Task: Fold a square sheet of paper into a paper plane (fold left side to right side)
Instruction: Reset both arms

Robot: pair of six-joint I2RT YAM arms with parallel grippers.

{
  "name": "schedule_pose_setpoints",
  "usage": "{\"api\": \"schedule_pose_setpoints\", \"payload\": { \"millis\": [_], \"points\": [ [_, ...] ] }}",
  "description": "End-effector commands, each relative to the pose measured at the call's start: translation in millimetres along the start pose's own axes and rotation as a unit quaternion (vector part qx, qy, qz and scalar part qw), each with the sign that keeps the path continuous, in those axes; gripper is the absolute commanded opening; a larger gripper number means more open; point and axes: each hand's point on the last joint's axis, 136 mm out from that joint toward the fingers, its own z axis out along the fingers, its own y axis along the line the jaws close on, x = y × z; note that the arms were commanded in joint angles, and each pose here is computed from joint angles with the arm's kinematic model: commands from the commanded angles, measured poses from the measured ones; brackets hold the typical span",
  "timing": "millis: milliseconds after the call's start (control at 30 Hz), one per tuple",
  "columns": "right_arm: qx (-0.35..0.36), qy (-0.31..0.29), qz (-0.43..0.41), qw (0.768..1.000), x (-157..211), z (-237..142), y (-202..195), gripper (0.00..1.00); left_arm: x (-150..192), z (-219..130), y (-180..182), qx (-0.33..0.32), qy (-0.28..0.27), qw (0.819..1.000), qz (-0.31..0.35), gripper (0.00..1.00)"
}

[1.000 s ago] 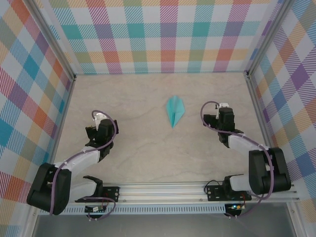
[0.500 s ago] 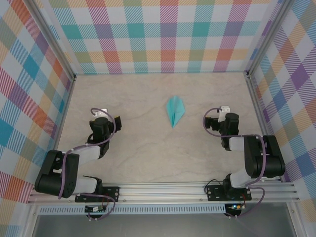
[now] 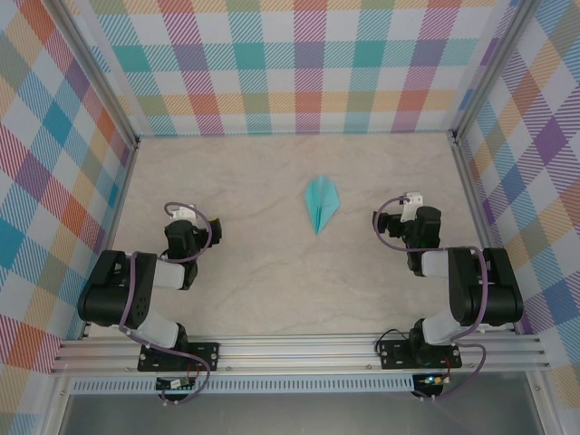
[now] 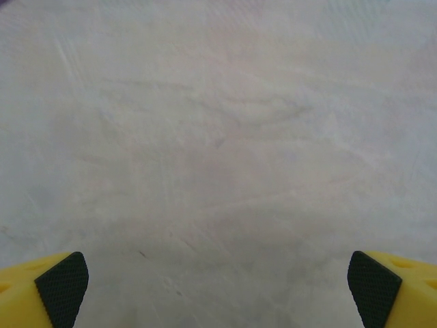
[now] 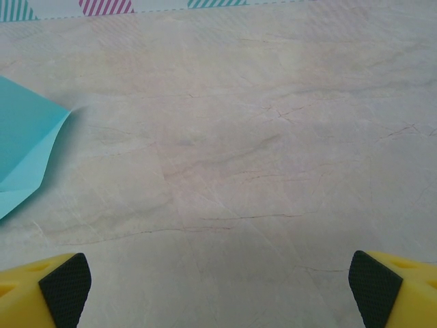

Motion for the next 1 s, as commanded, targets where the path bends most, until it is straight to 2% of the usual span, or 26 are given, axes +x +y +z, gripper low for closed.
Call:
{"api": "schedule_pose_setpoints", "payload": {
  "millis": [0, 967],
  "points": [
    [-0.006, -0.021, 0.005, 1.000, -13.5, 1.1, 0.0, 1.00, -29.1, 8.8, -3.7, 0.010, -0.032, 0.999, -0.003, 1.00],
    [0.000, -0.020, 0.005, 1.000, -13.4, 1.5, -1.8, 1.00, -29.6, 12.3, -6.2, 0.007, -0.020, 1.000, 0.005, 1.00]
  ]
}}
